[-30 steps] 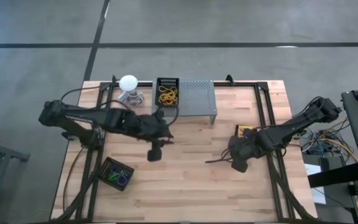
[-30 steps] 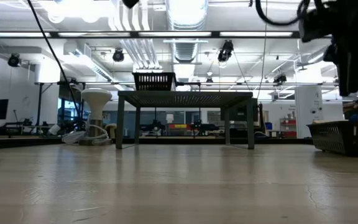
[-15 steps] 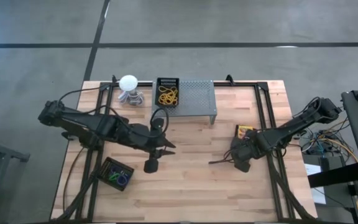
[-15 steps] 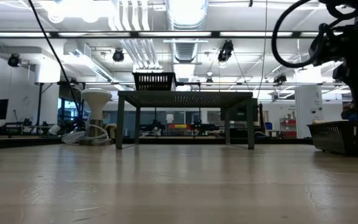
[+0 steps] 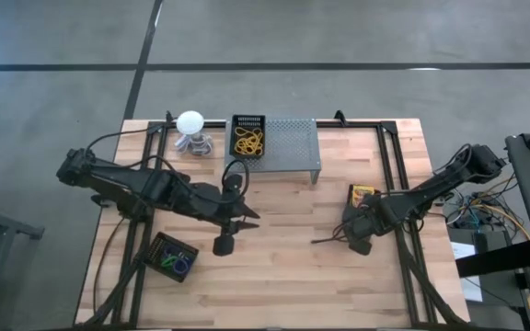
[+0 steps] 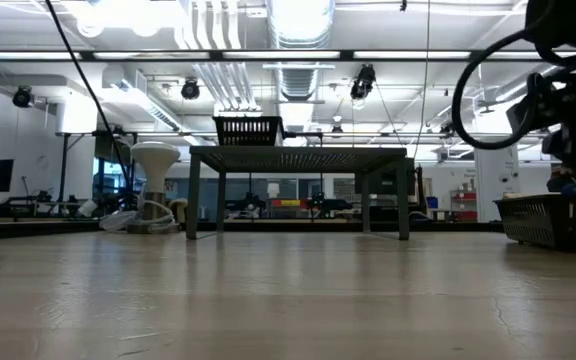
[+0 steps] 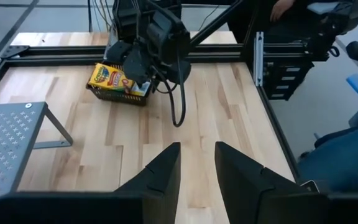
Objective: Pick & Place Office Desk Supplies
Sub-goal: Put the right black bin on the shelf
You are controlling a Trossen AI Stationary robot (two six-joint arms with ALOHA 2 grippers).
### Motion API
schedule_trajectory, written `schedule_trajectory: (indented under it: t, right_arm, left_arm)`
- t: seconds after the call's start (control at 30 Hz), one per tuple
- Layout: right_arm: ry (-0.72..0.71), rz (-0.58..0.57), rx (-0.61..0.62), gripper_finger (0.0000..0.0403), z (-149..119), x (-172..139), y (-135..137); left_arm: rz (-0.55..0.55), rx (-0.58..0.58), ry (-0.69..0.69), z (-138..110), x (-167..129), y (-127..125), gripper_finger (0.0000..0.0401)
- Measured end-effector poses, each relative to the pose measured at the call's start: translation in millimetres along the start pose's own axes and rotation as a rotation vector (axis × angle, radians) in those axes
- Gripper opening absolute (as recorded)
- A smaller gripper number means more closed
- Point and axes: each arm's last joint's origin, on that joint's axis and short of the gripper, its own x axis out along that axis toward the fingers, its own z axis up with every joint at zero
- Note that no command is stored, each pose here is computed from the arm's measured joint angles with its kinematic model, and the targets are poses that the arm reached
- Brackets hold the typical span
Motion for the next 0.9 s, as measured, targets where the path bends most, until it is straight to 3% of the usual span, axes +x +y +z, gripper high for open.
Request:
schedule_trajectory:
  t: [0.1,0.3,0.53,0.9]
  right_arm:
    - [0.005,-0.004,-0.004,0.0136,-1,2,-1]
    - [0.008,-0.01,-0.035,0.0023,-2,3,-2]
    - [0.006,-0.007,-0.067,0.0008,4,-13,2]
    - [-0.059,-0.026,-0.146,0.0008,31,-100,7]
  left_arm:
    - [0.016,-0.003,-0.002,0,0,0,0.0102]
    - [0.023,-0.028,-0.004,0,0,1,0.0102]
    - [0.023,-0.055,-0.004,0,0,1,0.0102]
    - [0.007,-0.072,-0.014,1,-5,-3,0.0102]
